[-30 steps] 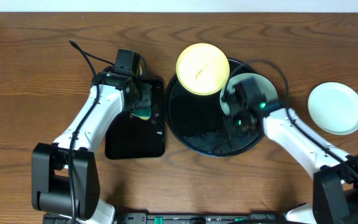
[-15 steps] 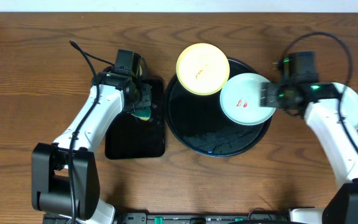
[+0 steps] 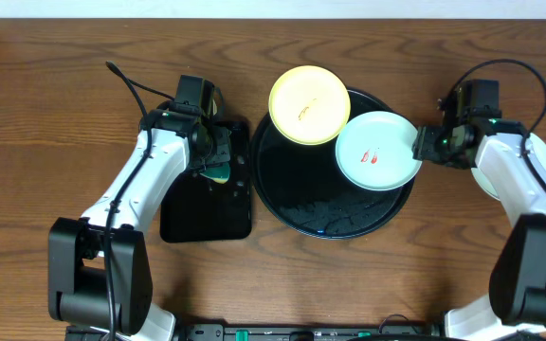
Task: Clean dirty plates on tray and stack at the side
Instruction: 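Grip and tilt pale green plate up with right gripper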
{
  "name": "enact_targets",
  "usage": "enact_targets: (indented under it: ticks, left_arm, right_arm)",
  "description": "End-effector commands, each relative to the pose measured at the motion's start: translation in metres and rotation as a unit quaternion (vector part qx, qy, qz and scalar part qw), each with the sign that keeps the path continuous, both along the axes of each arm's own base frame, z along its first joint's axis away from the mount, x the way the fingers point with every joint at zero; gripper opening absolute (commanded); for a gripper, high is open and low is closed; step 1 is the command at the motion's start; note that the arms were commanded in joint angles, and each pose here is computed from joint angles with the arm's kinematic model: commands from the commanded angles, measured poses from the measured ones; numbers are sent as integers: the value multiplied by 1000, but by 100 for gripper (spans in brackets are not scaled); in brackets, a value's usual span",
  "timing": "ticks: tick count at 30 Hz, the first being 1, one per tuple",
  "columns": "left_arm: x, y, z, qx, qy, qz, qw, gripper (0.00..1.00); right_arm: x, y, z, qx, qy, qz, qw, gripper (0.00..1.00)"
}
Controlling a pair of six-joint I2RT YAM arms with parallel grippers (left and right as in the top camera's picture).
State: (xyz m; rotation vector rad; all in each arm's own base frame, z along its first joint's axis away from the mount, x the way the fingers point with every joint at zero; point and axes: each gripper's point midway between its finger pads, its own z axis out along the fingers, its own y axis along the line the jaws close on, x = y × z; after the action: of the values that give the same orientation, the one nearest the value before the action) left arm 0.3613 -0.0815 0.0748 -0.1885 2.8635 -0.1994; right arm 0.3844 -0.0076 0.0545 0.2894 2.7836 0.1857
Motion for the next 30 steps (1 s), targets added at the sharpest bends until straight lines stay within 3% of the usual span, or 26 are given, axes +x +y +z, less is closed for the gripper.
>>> enact_targets:
  ticks: [1, 5, 10, 12, 24, 30]
  left_arm:
    - [1, 4, 0, 7, -1, 6, 1000, 7]
    - [1, 4, 0, 7, -2, 6, 1000, 7]
    - [1, 4, 0, 7, -2, 6, 1000, 8]
    - [1, 4, 0, 7, -2, 6, 1000, 7]
    - [1, 4, 0, 7, -2, 5, 1000, 7]
    - [0, 5, 0, 8, 1, 5, 1000, 7]
  right_arm:
    - [1, 0, -11, 7, 9, 1, 1000, 56]
    - [-1, 0, -20, 8, 22, 1, 1000, 44]
    - [-5, 1, -26, 9, 36, 0, 999, 9]
    - [-6, 1, -26, 9, 37, 0, 999, 1]
    - [-23, 18, 19, 35, 20, 16, 999, 1]
    - [-49, 52, 15, 56, 68, 57, 994, 1]
